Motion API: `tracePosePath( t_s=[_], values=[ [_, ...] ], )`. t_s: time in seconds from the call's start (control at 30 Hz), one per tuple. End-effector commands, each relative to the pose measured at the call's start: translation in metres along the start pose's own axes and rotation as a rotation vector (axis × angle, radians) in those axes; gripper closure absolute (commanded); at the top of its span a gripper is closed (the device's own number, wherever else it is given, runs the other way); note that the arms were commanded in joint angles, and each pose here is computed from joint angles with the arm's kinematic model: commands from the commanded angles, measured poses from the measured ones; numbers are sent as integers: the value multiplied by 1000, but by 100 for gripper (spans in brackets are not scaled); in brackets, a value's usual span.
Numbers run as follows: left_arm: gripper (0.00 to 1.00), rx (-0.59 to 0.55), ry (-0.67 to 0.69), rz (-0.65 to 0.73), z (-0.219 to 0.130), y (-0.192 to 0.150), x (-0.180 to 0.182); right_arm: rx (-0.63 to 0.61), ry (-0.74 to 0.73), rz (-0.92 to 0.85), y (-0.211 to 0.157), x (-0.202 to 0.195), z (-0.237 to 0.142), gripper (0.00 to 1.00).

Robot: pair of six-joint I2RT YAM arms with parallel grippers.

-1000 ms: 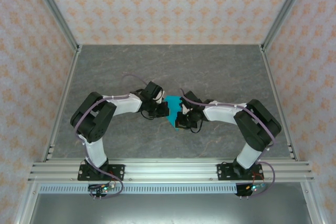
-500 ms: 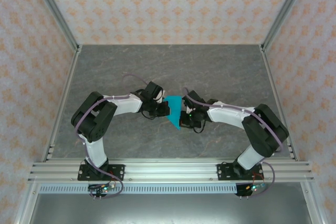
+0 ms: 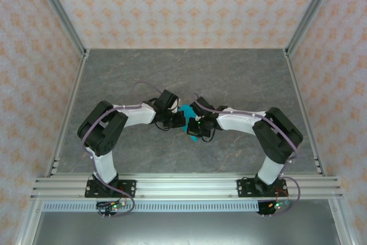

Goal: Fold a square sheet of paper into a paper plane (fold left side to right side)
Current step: Third fold the triangle at the center of the table.

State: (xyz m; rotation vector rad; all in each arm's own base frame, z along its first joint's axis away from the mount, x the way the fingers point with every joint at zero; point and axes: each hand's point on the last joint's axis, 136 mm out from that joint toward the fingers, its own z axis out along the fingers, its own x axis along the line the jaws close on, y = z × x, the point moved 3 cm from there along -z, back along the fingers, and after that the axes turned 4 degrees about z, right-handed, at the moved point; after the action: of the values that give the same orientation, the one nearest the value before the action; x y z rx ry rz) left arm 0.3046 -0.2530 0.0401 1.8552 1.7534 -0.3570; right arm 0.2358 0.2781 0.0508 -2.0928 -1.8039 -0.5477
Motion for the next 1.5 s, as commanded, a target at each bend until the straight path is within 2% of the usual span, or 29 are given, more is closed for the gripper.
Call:
tracePosePath(
  t_s=[0.0, 0.37, 0.67, 1.1, 1.27, 1.4, 1.47],
  values=[
    [99, 27, 127, -21, 10, -15, 28, -14, -10, 4, 5, 5, 5, 100],
    [99, 33, 150, -20, 11, -14, 31, 59, -159, 65, -28, -49, 7, 100],
    [100, 34, 172, -17, 13, -13, 34, 104, -213, 102, -56, -83, -1, 100],
    [100, 31, 166, -13, 11, -8, 29, 101, -256, 145, -78, -116, -9, 100],
    [96, -2, 110, 1, -3, 4, 9, 28, -248, 66, -68, -109, -30, 100],
    [84, -63, 33, 15, -24, 19, -17, -90, -174, -30, -46, -85, -58, 100],
    [77, -109, 3, 22, -40, 29, -29, -163, -125, -77, -31, -70, -70, 96]
  ],
)
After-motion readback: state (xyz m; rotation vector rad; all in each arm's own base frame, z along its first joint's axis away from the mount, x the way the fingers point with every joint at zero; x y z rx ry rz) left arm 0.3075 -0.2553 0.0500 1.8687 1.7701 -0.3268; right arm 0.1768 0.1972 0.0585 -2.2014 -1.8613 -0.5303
